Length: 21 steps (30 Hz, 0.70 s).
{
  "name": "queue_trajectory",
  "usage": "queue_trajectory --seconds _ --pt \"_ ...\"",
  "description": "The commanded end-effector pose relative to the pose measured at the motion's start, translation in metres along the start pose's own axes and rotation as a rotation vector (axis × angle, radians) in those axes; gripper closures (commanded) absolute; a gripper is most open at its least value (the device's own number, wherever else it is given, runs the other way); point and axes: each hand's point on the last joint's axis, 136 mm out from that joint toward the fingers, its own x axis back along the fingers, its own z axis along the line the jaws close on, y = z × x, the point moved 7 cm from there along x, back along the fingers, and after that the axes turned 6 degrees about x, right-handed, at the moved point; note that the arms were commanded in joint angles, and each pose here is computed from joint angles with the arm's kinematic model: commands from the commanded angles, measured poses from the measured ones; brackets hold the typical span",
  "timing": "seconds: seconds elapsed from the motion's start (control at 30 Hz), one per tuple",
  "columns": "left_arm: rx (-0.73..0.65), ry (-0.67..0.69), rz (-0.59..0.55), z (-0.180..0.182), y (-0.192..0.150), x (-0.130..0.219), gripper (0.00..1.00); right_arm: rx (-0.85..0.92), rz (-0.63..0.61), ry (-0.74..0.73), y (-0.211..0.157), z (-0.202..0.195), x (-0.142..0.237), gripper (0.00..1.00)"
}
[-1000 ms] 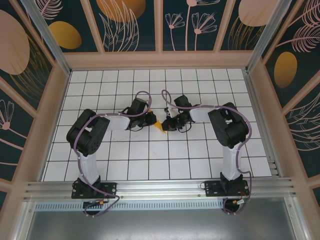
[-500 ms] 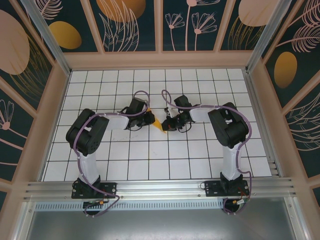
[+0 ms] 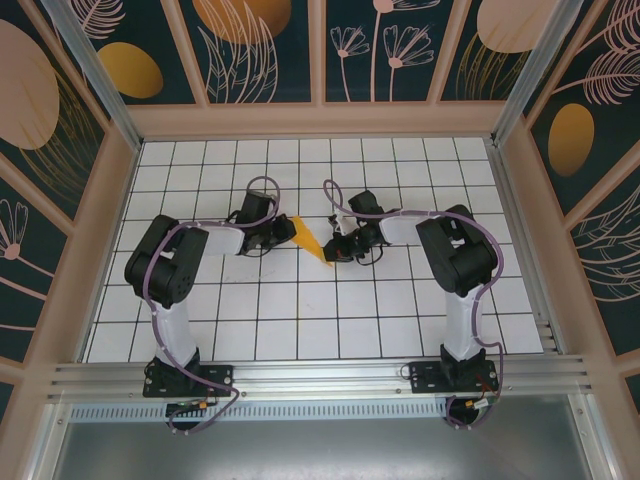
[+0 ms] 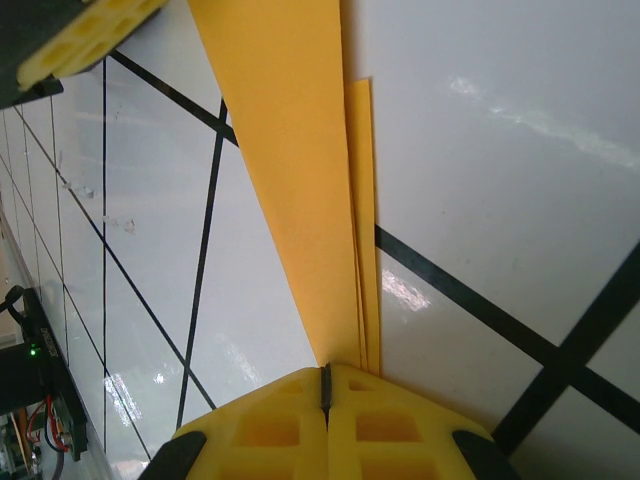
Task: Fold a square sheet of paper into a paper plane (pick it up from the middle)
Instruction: Fold the wing for the fifth time at the center of the table.
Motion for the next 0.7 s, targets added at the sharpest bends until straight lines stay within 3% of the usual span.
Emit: queue_trajectory --seconds 0.0,0.43,0.67 --pt "0.081 0.252 -0.074 0.062 0.008 0.0 0.86 -0.157 0.167 -0.19 -0.052 -0.047 -0.013 1.0" --pt "0.029 0.341 -0.201 0.046 0.037 0.032 0.84 -0.16 0.17 -0.186 -0.052 -0.047 -0.014 1.0" --pt "-0.005 0.023 -0.174 -0.007 0.028 0.054 0.84 -0.16 0.168 -0.185 -0.052 -0.047 -0.014 1.0"
